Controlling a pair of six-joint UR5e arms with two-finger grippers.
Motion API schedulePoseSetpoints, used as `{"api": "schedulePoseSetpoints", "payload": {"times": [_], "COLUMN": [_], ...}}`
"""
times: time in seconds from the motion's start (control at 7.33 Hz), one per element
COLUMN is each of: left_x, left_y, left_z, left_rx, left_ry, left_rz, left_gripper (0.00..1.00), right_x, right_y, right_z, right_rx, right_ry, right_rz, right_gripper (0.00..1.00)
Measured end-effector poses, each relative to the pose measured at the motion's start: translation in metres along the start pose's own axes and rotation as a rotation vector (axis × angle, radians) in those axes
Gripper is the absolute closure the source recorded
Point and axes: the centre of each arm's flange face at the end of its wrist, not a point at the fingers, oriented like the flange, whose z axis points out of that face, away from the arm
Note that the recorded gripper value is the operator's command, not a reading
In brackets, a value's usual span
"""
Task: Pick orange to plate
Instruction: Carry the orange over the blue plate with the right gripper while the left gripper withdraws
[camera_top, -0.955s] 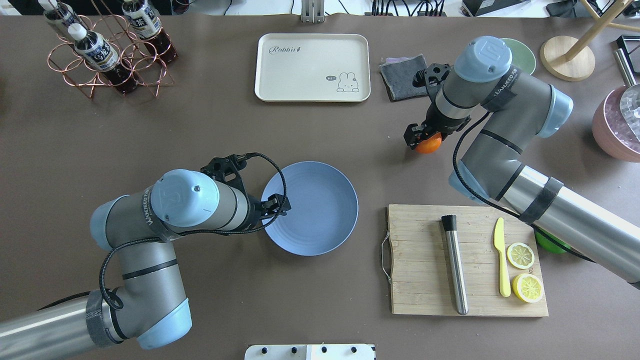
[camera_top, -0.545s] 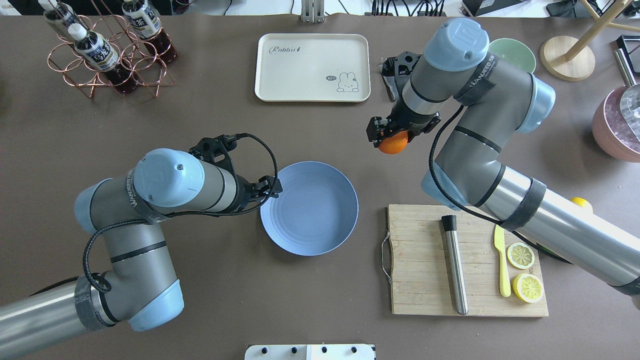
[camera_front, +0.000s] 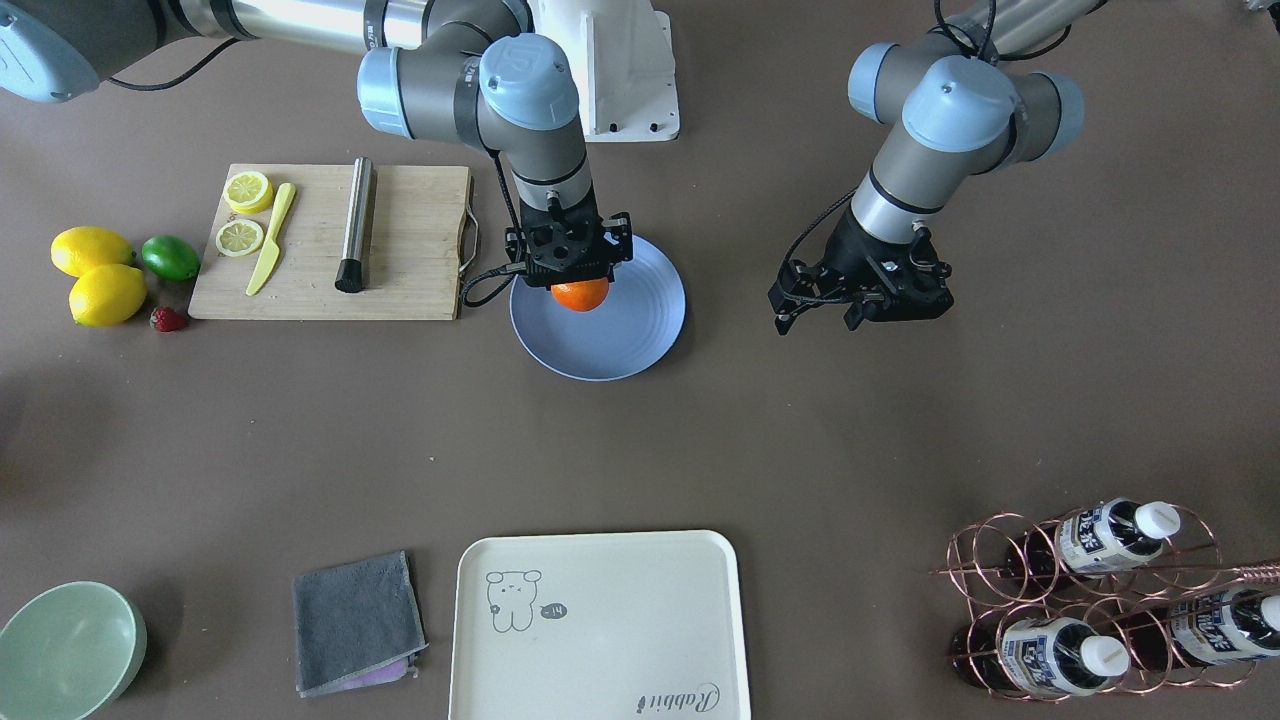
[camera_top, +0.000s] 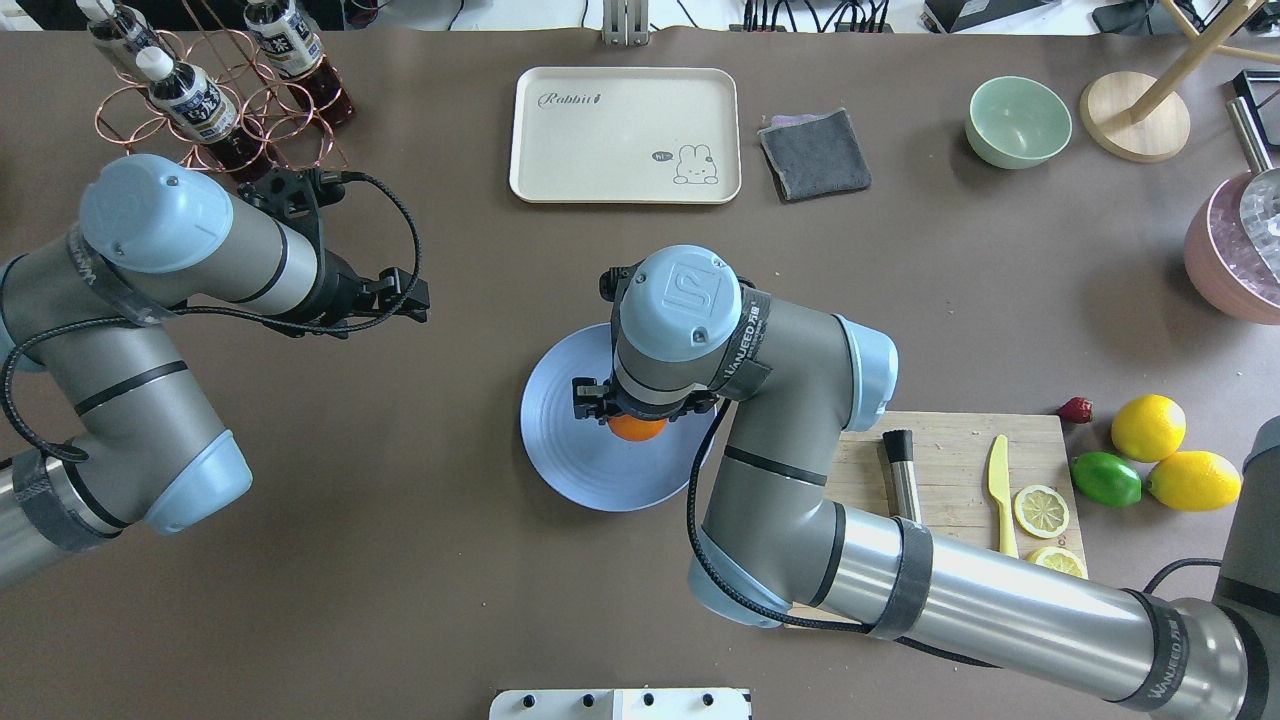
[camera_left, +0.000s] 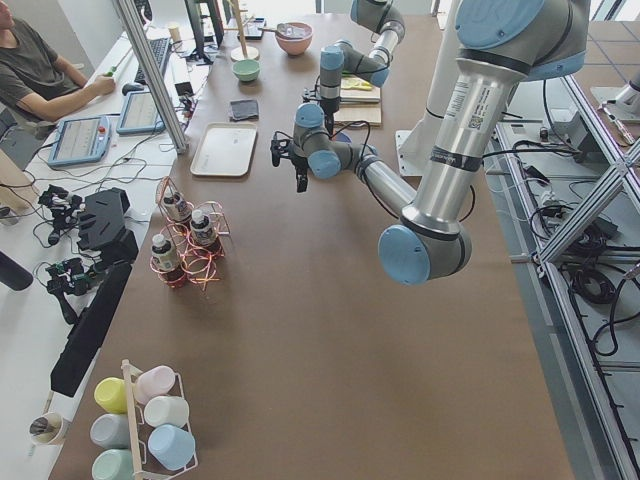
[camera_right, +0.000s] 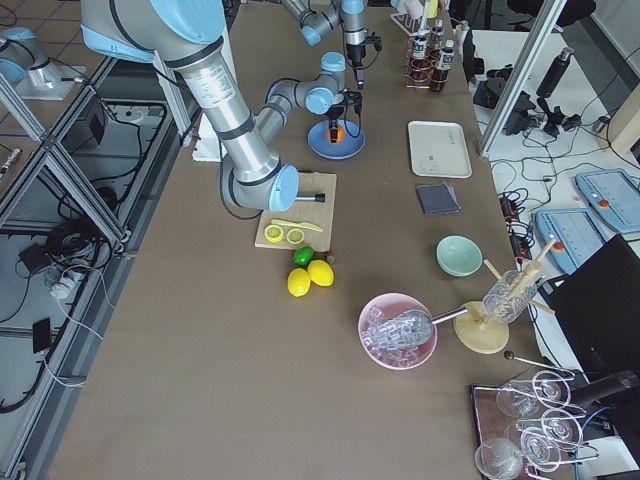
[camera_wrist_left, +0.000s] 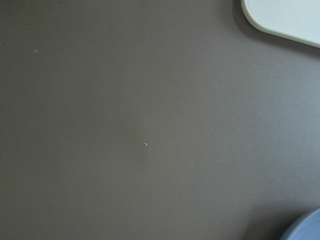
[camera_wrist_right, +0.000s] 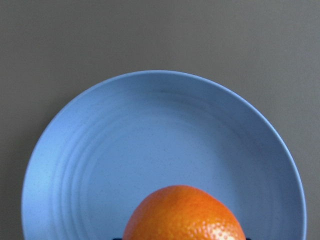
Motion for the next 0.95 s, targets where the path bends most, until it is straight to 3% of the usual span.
{"api": "schedulePoseSetpoints", "payload": {"times": [0.27, 0.41, 0.55, 0.95], "left_x": [-0.002, 0.0, 0.0, 0.004], "left_y": [-0.002, -0.002, -0.001, 0.0], "left_z": [-0.001, -0.001, -0.001, -0.004], "left_rx": [0.002, 0.001, 0.001, -0.002], "left_ry": [0.0, 0.002, 0.003, 0.012], "left_rz": [0.001, 0.002, 0.003, 0.007], "left_gripper": [0.03, 0.03, 0.03, 0.03], "right_x": [-0.014, -0.014, -0.013, -0.012], "right_y": [-0.004, -0.005, -0.005, -0.008], "right_z": [0.017, 0.022, 0.024, 0.02], "right_rx": [0.005, 0.006, 0.007, 0.025], "right_ry": [0.03, 0.036, 0.038, 0.024], "right_rz": [0.01, 0.007, 0.005, -0.002], "right_gripper": [1.0, 0.14, 0.0, 0.0]}}
